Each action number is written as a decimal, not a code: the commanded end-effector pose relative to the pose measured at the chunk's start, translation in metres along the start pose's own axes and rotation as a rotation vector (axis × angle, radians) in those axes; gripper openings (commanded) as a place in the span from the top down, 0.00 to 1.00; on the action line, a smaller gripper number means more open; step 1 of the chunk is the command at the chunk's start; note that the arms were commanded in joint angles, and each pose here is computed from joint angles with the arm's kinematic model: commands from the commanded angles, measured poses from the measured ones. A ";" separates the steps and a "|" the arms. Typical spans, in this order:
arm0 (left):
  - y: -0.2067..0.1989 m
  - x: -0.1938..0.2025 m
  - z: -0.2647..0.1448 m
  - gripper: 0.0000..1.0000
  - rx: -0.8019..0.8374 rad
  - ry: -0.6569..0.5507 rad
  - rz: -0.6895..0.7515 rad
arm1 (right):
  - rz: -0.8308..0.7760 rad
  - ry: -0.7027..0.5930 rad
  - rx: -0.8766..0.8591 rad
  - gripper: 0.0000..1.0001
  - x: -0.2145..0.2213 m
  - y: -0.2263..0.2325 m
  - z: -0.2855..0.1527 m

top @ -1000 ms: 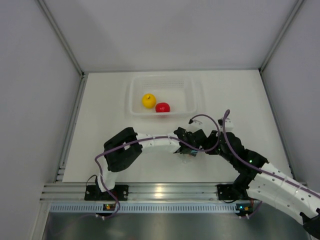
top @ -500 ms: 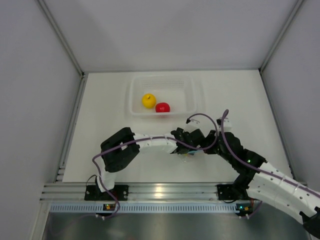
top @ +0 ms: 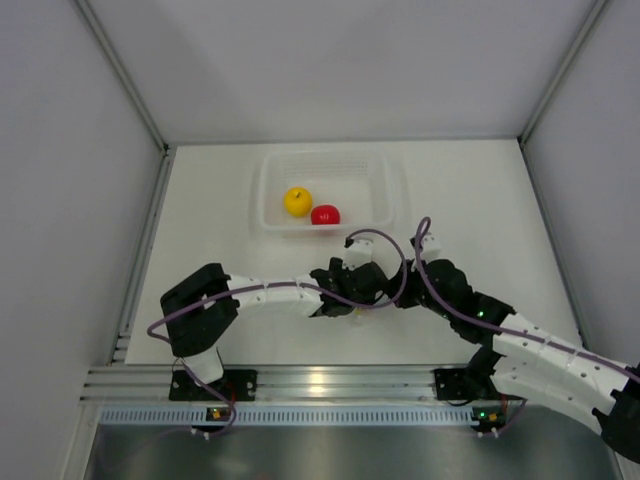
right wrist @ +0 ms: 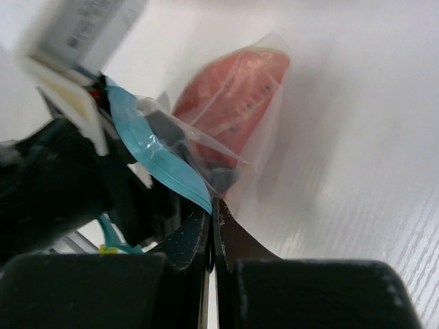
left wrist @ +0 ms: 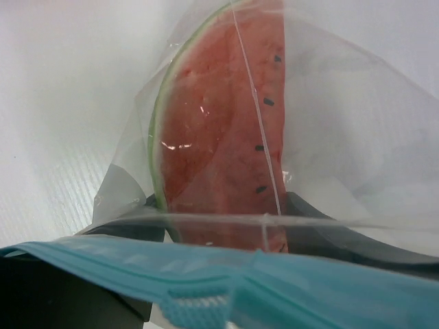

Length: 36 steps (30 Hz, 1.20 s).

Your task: Open the zip-top bag and remove the fake food

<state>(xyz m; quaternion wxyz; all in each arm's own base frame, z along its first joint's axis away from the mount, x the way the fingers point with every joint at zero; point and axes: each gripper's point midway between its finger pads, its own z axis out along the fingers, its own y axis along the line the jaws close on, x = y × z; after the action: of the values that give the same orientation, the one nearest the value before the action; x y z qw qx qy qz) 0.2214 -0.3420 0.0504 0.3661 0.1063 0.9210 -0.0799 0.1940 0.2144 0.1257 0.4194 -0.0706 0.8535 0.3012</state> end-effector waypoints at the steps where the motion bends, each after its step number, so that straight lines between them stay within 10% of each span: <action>1: -0.025 -0.057 -0.030 1.00 0.134 -0.178 -0.157 | -0.034 -0.003 0.038 1.00 0.007 -0.011 0.003; 36: -0.065 0.038 -0.017 1.00 0.322 0.121 0.124 | -0.022 -0.239 0.367 1.00 -0.103 -0.041 -0.038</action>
<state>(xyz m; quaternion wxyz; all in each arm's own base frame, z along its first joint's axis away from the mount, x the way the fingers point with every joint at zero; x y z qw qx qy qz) 0.1937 -0.4024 0.0599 0.3347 0.1705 0.9015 -0.2150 0.2213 0.1678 0.1597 0.4566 -0.0098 0.8717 0.1774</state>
